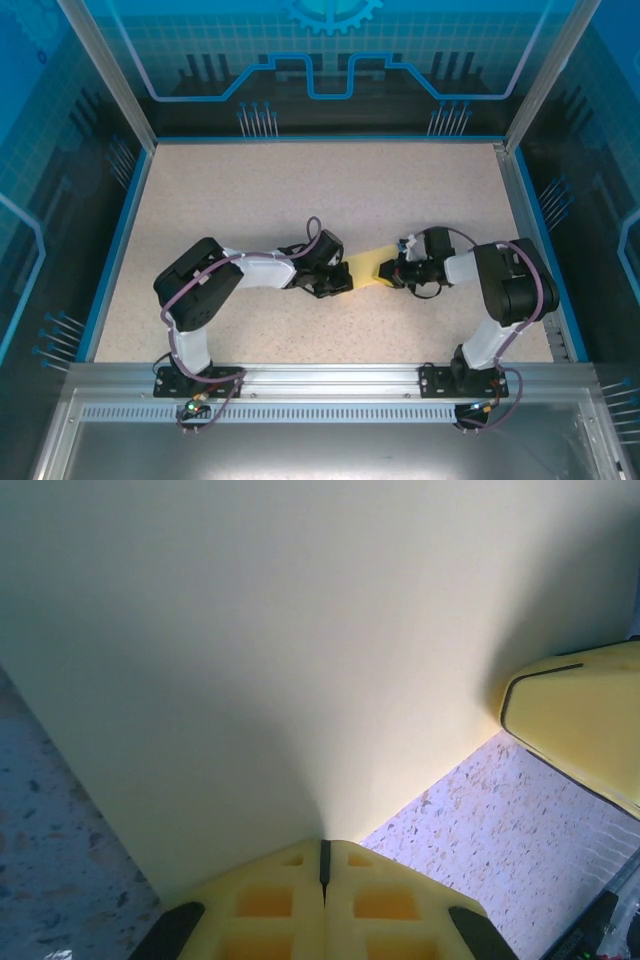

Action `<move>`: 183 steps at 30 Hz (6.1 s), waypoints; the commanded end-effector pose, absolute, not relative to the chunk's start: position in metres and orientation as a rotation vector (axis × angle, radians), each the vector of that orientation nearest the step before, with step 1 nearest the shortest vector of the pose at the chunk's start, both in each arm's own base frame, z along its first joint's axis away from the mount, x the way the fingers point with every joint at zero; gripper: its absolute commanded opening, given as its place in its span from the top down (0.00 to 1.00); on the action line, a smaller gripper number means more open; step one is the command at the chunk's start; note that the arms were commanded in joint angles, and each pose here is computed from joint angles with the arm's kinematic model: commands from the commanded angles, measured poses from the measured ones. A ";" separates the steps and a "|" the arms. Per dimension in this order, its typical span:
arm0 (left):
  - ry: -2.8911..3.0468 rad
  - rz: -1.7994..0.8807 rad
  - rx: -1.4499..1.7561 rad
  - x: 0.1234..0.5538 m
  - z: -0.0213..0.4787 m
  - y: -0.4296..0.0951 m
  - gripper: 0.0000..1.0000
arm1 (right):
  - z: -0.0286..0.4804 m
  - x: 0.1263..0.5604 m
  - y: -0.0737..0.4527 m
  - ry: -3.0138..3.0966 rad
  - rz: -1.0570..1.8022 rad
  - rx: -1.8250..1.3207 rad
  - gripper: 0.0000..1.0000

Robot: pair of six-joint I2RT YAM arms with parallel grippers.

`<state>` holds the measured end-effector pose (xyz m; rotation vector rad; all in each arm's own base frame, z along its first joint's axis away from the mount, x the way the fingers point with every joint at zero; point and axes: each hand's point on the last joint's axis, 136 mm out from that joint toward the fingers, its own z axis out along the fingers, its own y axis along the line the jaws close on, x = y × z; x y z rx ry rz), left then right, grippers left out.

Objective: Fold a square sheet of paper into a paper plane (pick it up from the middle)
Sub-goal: First fold in half a square sheet of paper at the center of the table, then rotate the square sheet of paper at the center of the table.

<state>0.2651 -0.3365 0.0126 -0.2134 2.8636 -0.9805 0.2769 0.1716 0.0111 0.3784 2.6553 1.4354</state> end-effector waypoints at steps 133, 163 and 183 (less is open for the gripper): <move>2.768 -0.753 -0.218 0.298 0.091 -0.258 0.62 | 0.049 0.286 0.188 2.808 0.562 0.272 0.80; 2.644 -0.486 -0.775 0.294 0.069 -0.080 0.09 | 0.005 0.281 0.371 2.962 0.277 -0.456 0.67; 2.646 -0.543 -0.748 0.294 0.072 -0.087 0.08 | 0.081 0.287 0.314 2.703 0.481 -0.664 0.44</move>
